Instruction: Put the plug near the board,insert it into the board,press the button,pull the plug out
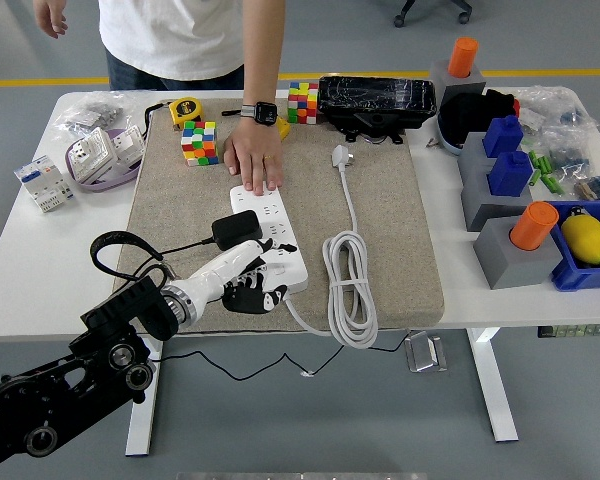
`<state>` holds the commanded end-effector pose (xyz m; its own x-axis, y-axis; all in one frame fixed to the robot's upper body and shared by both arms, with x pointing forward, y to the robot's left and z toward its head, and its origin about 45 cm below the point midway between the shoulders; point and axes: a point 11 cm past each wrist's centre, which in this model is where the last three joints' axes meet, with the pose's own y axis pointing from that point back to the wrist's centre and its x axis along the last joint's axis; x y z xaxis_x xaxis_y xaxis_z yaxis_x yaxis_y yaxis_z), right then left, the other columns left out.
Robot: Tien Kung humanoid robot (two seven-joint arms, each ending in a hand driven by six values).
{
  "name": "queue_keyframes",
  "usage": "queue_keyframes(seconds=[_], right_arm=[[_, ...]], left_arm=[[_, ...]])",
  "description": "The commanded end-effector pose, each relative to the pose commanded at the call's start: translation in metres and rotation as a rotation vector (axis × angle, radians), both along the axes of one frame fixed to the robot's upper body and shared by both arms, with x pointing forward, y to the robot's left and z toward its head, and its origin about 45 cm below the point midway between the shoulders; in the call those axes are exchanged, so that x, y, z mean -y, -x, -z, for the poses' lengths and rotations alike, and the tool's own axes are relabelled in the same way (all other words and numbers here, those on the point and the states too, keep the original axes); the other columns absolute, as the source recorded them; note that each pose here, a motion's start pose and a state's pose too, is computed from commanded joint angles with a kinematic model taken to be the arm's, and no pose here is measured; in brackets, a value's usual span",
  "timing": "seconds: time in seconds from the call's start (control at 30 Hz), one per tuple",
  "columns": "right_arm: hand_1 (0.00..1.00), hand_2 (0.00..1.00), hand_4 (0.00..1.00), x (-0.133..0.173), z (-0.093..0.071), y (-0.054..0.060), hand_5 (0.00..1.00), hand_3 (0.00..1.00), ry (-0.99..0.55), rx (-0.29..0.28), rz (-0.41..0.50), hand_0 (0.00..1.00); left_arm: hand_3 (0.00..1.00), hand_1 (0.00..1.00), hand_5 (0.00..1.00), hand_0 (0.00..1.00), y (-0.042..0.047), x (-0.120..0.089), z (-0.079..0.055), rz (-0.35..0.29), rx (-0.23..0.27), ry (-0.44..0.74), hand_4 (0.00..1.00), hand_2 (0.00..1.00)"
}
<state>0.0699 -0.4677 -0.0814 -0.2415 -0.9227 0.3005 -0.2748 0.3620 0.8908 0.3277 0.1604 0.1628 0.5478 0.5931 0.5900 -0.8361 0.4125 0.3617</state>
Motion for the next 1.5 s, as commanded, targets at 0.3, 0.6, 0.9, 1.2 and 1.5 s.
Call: queue_keyframes(seconds=[0.3, 0.6, 0.9, 1.2, 1.5], right_arm=[[0.625, 0.622, 0.933, 0.000, 0.000, 0.001, 0.480, 0.547, 0.000, -0.004, -0.001, 0.602], [0.626, 0.622, 0.934, 0.000, 0.000, 0.001, 0.479, 0.547, 0.000, -0.003, 0.001, 0.602], [0.625, 0.622, 0.934, 0.000, 0.001, 0.001, 0.478, 0.547, -0.001, -0.003, 0.000, 0.602], [0.625, 0.622, 0.933, 0.000, 0.000, 0.001, 0.477, 0.547, -0.001, -0.002, 0.001, 0.602], [0.625, 0.622, 0.934, -0.001, 0.000, -0.001, 0.477, 0.547, -0.001, 0.000, -0.003, 0.604]], left_arm=[[0.349, 0.462, 0.282, 0.322, -0.0059, -0.010, -0.001, -0.088, 0.040, 0.152, 0.811, 0.453], [0.347, 0.468, 0.303, 0.342, -0.0094, -0.016, -0.004, -0.116, 0.049, 0.174, 0.815, 0.470], [0.360, 0.468, 0.306, 0.346, -0.0084, -0.015, -0.002, -0.114, 0.040, 0.167, 0.807, 0.472], [0.487, 0.481, 0.306, 0.348, -0.0106, -0.017, -0.003, -0.117, 0.068, 0.175, 0.807, 0.484], [0.602, 0.647, 0.276, 0.559, -0.0286, -0.018, -0.013, -0.082, 0.231, 0.108, 0.809, 0.611]])
